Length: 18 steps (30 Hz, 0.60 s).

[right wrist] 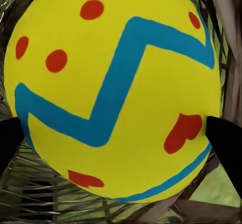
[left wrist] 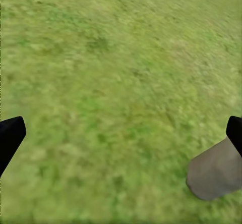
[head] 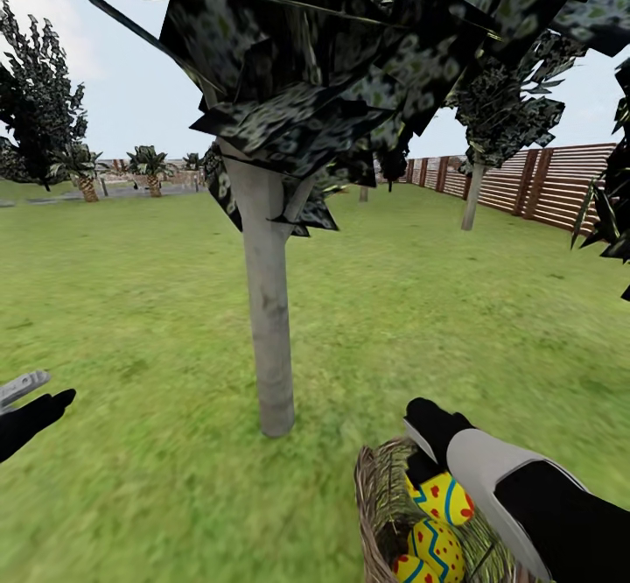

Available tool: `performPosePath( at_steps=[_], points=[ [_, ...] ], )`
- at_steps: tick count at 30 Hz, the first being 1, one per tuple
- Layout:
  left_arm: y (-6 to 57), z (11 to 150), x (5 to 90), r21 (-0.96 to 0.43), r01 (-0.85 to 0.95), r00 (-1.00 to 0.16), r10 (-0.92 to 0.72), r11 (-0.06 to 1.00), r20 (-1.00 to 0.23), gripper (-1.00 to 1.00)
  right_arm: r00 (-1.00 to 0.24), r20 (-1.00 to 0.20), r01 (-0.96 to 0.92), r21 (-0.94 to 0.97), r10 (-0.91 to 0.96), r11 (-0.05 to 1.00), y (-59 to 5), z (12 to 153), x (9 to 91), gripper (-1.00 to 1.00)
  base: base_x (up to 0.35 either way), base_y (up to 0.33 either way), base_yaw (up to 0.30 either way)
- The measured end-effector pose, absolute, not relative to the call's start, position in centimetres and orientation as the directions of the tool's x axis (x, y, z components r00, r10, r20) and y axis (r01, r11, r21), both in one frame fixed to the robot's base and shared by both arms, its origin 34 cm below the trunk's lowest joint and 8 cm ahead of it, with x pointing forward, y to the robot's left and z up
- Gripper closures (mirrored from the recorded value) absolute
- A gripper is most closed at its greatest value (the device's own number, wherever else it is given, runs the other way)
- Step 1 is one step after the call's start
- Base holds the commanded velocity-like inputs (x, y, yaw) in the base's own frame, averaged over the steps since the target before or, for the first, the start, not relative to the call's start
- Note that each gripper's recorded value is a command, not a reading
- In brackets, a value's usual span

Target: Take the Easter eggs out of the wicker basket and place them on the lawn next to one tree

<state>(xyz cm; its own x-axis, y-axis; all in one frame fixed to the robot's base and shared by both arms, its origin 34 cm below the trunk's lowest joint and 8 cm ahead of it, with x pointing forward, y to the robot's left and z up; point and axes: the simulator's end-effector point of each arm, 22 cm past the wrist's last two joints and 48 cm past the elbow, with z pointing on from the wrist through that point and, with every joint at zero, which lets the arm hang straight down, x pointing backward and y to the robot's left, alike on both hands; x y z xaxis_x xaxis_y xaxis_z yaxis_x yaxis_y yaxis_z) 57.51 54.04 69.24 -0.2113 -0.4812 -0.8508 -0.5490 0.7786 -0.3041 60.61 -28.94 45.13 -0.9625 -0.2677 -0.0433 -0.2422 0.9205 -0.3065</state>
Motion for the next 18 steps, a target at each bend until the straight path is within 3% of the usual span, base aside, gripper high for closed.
performPosePath(
  at_steps=[18],
  points=[
    [54.2, 72.9, 58.4, -0.301, -0.554, -0.215, -0.483, 0.776, -0.849, -1.00, -0.968, -0.026, -0.234, -0.250, -0.248, 0.939, -29.4, 48.2, 60.5, 1.00, 0.000, 0.000, 0.000]
  ],
)
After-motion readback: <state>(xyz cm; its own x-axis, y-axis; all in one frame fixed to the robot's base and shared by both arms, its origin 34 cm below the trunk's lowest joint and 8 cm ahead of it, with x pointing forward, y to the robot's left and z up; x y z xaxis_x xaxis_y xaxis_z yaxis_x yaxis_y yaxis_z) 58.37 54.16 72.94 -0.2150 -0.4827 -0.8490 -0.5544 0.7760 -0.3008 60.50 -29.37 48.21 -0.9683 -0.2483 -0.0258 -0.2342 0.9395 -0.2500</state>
